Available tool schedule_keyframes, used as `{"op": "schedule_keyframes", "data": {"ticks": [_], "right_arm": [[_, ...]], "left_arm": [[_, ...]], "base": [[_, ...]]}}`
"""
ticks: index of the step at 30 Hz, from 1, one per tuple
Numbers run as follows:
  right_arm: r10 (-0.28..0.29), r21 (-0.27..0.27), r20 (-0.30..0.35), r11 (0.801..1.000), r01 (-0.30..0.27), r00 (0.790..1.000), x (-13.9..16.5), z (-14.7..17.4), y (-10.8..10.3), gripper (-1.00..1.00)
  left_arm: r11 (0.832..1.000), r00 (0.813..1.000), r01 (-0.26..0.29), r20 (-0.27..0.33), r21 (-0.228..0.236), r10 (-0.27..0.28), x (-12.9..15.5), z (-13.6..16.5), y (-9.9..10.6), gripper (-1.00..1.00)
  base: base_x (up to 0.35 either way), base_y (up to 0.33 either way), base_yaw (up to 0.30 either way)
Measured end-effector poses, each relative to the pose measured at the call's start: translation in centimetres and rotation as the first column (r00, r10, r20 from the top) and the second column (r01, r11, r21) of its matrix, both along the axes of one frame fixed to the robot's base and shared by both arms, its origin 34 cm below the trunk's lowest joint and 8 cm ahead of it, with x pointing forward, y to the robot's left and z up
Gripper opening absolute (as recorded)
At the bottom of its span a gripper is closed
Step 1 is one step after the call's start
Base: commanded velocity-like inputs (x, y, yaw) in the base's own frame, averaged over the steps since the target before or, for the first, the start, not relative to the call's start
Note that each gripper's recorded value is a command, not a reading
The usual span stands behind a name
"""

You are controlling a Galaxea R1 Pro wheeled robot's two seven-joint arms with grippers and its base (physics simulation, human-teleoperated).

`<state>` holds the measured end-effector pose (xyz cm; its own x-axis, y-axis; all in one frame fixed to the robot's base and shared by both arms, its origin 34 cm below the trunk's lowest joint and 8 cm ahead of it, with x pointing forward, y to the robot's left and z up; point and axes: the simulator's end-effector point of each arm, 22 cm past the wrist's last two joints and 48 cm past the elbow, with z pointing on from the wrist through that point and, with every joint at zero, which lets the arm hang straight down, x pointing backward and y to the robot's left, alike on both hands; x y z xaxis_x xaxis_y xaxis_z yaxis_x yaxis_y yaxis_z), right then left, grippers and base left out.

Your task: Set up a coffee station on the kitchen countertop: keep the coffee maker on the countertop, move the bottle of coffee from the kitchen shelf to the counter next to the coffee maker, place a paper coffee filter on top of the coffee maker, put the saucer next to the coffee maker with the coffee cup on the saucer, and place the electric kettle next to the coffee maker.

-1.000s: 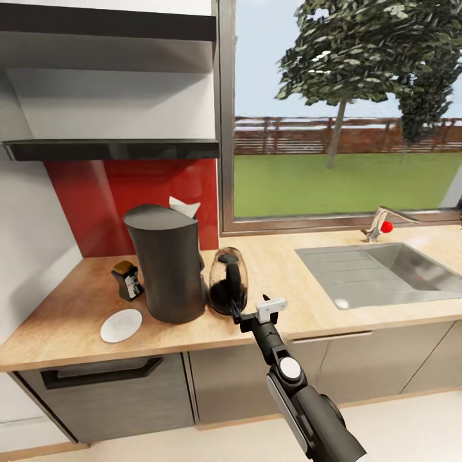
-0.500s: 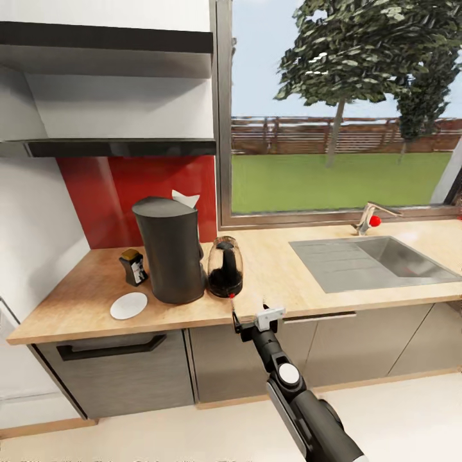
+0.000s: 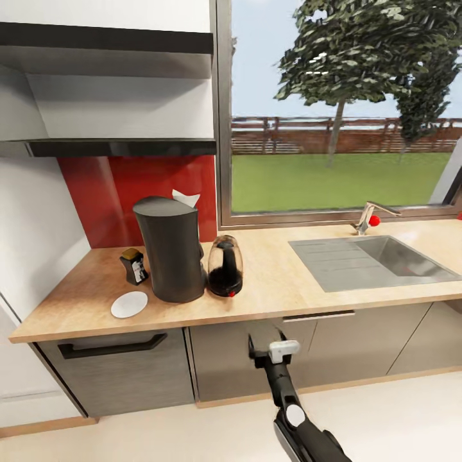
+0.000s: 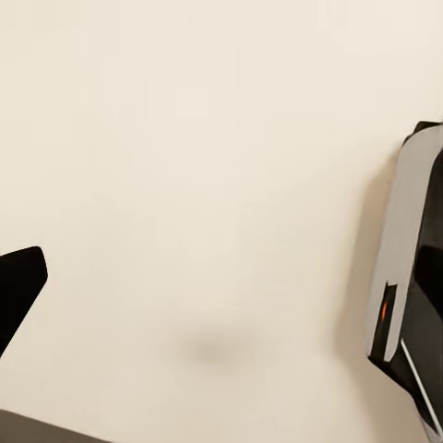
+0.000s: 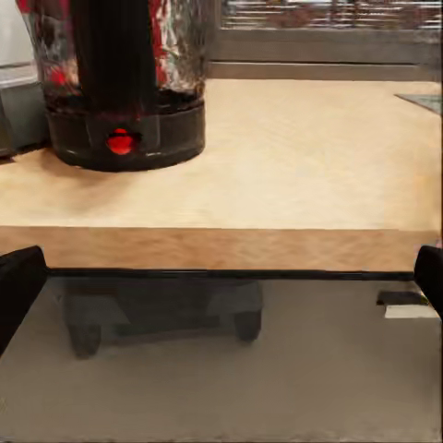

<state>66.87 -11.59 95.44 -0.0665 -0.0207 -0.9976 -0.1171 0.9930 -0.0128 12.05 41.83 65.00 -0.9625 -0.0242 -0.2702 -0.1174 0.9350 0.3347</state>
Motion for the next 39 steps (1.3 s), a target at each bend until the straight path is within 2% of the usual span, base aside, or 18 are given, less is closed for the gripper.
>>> {"op": "schedule_keyframes", "data": {"ticks": [4, 7, 11, 14, 17, 21, 23, 25, 26, 27, 28, 30, 31, 33, 34, 36, 37, 39], "right_arm": [[-0.113, -0.012, -0.001, 0.993, 0.113, 0.994, -2.2, -3.5, -3.6, 1.00], [-0.157, -0.022, -0.004, 0.987, 0.157, 0.988, -3.5, -5.2, -5.3, 1.00], [-0.229, -0.062, -0.046, 0.972, 0.226, 0.972, -6.1, -8.3, -8.2, 1.00], [-0.261, -0.108, -0.101, 0.962, 0.250, 0.960, -8.1, -10.8, -9.5, 1.00], [-0.268, -0.150, -0.163, 0.958, 0.245, 0.950, -10.0, -13.2, -9.9, 1.00], [-0.259, -0.201, -0.309, 0.958, 0.203, 0.915, -14.0, -17.3, -7.7, 1.00], [-0.259, -0.236, -0.398, 0.956, 0.174, 0.880, -16.6, -19.7, -6.9, 1.00], [-0.267, -0.299, -0.521, 0.947, 0.119, 0.811, -20.4, -22.9, -7.1, 1.00], [-0.267, -0.313, -0.548, 0.944, 0.101, 0.793, -21.1, -23.5, -7.2, 1.00], [-0.274, -0.335, -0.595, 0.939, 0.077, 0.756, -22.5, -24.6, -7.4, 1.00], [-0.280, -0.345, -0.617, 0.936, 0.067, 0.736, -23.1, -25.1, -7.5, 1.00], [-0.319, -0.366, -0.688, 0.928, 0.067, 0.652, -25.4, -26.7, -8.4, 1.00], [-0.329, -0.369, -0.703, 0.927, 0.072, 0.630, -26.0, -27.0, -8.6, 1.00], [-0.362, -0.371, -0.750, 0.923, 0.101, 0.553, -27.7, -28.0, -9.3, 1.00], [-0.367, -0.371, -0.761, 0.923, 0.106, 0.535, -28.1, -28.2, -9.4, 1.00], [-0.369, -0.360, -0.802, 0.926, 0.114, 0.470, -29.6, -29.0, -9.4, 1.00], [-0.364, -0.353, -0.813, 0.929, 0.111, 0.455, -30.0, -29.2, -9.2, 1.00], [-0.312, -0.302, -0.859, 0.949, 0.090, 0.406, -31.1, -30.0, -8.0, 1.00]], "left_arm": [[1.000, 1.000, 0.000, 0.003, -0.003, 0.000, 0.1, 0.0, -0.2, 1.00], [1.000, 1.000, 0.000, 0.003, -0.013, 0.000, 0.1, -0.2, -0.9, 1.00], [1.000, 1.000, 0.001, 0.004, -0.022, -0.001, 0.1, -0.3, -1.6, 1.00], [1.000, 1.000, 0.001, 0.004, -0.024, -0.001, 0.1, -0.3, -1.7, 1.00], [1.000, 1.000, 0.002, 0.005, -0.026, -0.002, 0.1, -0.4, -1.8, 1.00], [0.999, 1.000, 0.023, 0.001, -0.050, -0.023, 0.2, -0.7, -3.5, 1.00], [0.997, 0.999, 0.040, -0.001, -0.060, -0.040, 0.3, -0.8, -4.3, 1.00], [0.995, 0.998, 0.068, -0.003, -0.075, -0.068, 0.4, -1.0, -5.3, 1.00], [0.994, 0.997, 0.076, -0.003, -0.079, -0.076, 0.5, -1.0, -5.6, 1.00], [0.992, 0.995, 0.095, -0.002, -0.088, -0.095, 0.8, -1.2, -6.2, 1.00], [0.990, 0.994, 0.105, -0.002, -0.092, -0.106, 1.0, -1.2, -6.5, 1.00], [0.983, 0.988, 0.154, -0.002, -0.104, -0.155, 1.7, -1.4, -7.3, 1.00], [0.980, 0.986, 0.166, -0.003, -0.106, -0.167, 1.9, -1.4, -7.4, 1.00], [0.975, 0.980, 0.194, -0.019, -0.110, -0.197, 2.5, -1.6, -7.6, 1.00], [0.974, 0.979, 0.196, -0.028, -0.112, -0.201, 2.6, -1.7, -7.7, 1.00], [0.975, 0.975, 0.191, -0.096, -0.117, -0.203, 2.4, -2.2, -7.7, 1.00], [0.975, 0.972, 0.187, -0.120, -0.119, -0.201, 2.1, -2.3, -7.7, 1.00], [0.977, 0.958, 0.172, -0.208, -0.123, -0.195, 0.7, -2.6, -7.6, 1.00]], "base": [[0.000, 0.000, 0.000], [0.000, 0.000, 0.000], [0.000, 0.000, 0.000], [0.000, 0.000, 0.000], [0.000, 0.000, 0.000], [0.000, 0.000, 0.000], [0.000, 0.000, 0.000], [0.000, 0.000, 0.000], [0.000, 0.000, 0.000], [0.000, 0.000, 0.000], [0.000, 0.000, 0.000], [0.000, 0.000, 0.000], [0.000, 0.000, 0.000], [0.000, 0.000, 0.000], [0.000, 0.000, -0.025], [0.000, 0.000, -0.111], [0.000, 0.000, -0.188], [0.000, 0.000, -0.233]]}}
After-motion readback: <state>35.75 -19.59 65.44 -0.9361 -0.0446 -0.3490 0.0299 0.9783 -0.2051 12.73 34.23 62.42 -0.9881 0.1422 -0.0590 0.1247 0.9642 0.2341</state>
